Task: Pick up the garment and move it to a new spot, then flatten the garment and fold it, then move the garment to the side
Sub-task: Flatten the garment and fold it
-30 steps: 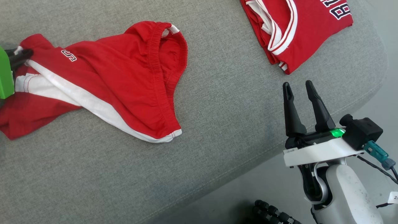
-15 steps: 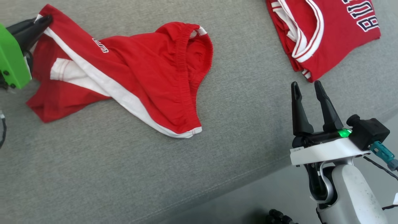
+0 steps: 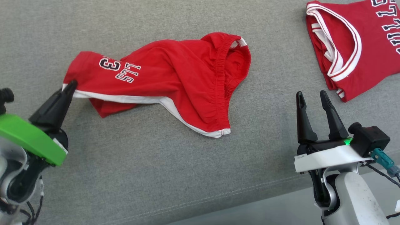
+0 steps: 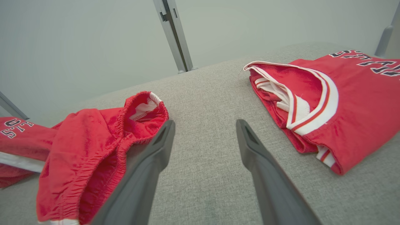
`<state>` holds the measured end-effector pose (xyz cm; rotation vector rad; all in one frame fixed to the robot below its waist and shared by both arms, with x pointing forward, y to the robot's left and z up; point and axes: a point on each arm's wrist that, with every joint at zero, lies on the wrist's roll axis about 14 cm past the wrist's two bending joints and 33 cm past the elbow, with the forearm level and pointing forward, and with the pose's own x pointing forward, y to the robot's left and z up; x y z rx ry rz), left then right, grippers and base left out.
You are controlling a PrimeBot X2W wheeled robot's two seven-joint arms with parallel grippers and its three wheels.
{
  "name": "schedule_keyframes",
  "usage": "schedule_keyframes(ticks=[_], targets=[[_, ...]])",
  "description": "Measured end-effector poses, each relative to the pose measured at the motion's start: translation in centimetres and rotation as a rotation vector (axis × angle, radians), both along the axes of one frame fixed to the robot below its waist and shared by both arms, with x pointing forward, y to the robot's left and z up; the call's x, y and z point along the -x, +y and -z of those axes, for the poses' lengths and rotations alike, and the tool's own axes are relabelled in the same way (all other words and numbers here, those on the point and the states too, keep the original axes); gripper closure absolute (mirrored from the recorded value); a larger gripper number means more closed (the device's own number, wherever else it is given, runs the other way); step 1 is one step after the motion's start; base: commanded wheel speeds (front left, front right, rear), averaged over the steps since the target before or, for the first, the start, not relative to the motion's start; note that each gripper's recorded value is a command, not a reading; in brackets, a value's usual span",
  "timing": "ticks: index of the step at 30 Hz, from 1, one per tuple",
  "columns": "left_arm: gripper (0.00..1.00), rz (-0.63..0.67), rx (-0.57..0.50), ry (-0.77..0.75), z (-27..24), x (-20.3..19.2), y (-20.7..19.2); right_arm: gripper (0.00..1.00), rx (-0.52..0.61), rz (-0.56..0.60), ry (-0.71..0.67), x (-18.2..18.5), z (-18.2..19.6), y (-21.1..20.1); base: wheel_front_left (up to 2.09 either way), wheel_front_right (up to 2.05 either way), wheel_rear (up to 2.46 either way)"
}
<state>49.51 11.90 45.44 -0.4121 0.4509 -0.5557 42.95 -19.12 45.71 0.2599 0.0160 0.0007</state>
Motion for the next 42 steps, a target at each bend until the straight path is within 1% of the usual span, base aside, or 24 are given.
schedule_keyframes(ticks=[5, 6, 9, 16, 22, 27, 30, 31, 32, 33, 34, 38, 39, 40, 42], targets=[[1.0, -0.098, 0.078, 0.057, 1.2, 4.1, 0.9, 0.0, -0.001, -0.023, -0.021, 0.0, -0.8, 0.8, 0.0, 0.0, 0.0], [1.0, -0.098, 0.078, 0.057, 1.2, 4.1, 0.9, 0.0, -0.001, -0.023, -0.021, 0.0, -0.8, 0.8, 0.0, 0.0, 0.0], [1.0, -0.13, 0.116, 0.098, 1.8, 6.4, 1.0, 0.0, -0.001, -0.032, -0.025, 0.3, -1.0, 1.2, 0.0, 0.0, 0.0], [1.0, -0.175, 0.118, 0.129, 2.0, 9.5, 1.8, 0.0, 0.004, -0.037, -0.049, 0.6, -2.0, 1.3, 0.0, 0.0, 0.0], [1.0, -0.176, 0.116, 0.148, 2.9, 9.7, 1.5, 0.0, 0.004, -0.042, -0.044, 0.7, -2.1, 1.4, 0.0, 0.0, 0.0], [1.0, -0.204, 0.131, 0.123, 3.6, 7.9, 1.2, 0.0, 0.006, -0.043, -0.045, 1.1, -2.3, 1.4, 0.0, 0.0, 0.0], [1.0, -0.226, 0.127, 0.133, 4.7, 7.6, 1.4, 0.0, 0.008, -0.036, -0.049, 1.4, -2.6, 1.2, 0.0, 0.0, 0.0], [0.95, -0.238, 0.125, 0.139, 5.1, 7.6, 1.5, 0.0, 0.009, -0.03, -0.05, 1.5, -2.7, 1.0, 0.0, 0.0, 0.0], [0.83, -0.241, 0.124, 0.142, 5.4, 7.6, 1.5, 0.0, 0.01, -0.027, -0.052, 1.6, -2.8, 0.9, 0.0, 0.0, 0.0], [0.06, -0.264, 0.135, 0.148, 5.8, 7.4, 1.7, 0.0, 0.012, -0.02, -0.055, 1.9, -2.9, 0.7, 0.0, 0.0, 0.0], [0.0, -0.268, 0.135, 0.15, 5.9, 7.4, 1.7, 0.0, 0.012, -0.018, -0.056, 2.0, -3.0, 0.6, 0.0, 0.0, 0.0], [0.0, -0.293, 0.124, 0.118, 5.8, 7.0, 2.1, 0.0, 0.013, -0.006, -0.058, 2.6, -3.2, 0.2, 0.0, 0.0, 0.0], [0.0, -0.328, 0.127, 0.065, 4.7, 5.9, 2.6, 0.0, 0.013, -0.001, -0.064, 2.7, -3.5, 0.0, 0.0, 0.0, 0.0], [0.0, -0.345, 0.104, 0.02, 4.0, 5.3, 3.2, 0.0, 0.013, 0.001, -0.067, 2.7, -3.5, 0.0, 0.0, 0.0, 0.0], [0.0, -0.385, 0.096, -0.043, 2.7, 4.6, 4.0, 0.0, 0.012, -0.001, -0.069, 2.6, -3.6, 0.1, 0.0, 0.0, 0.0]])
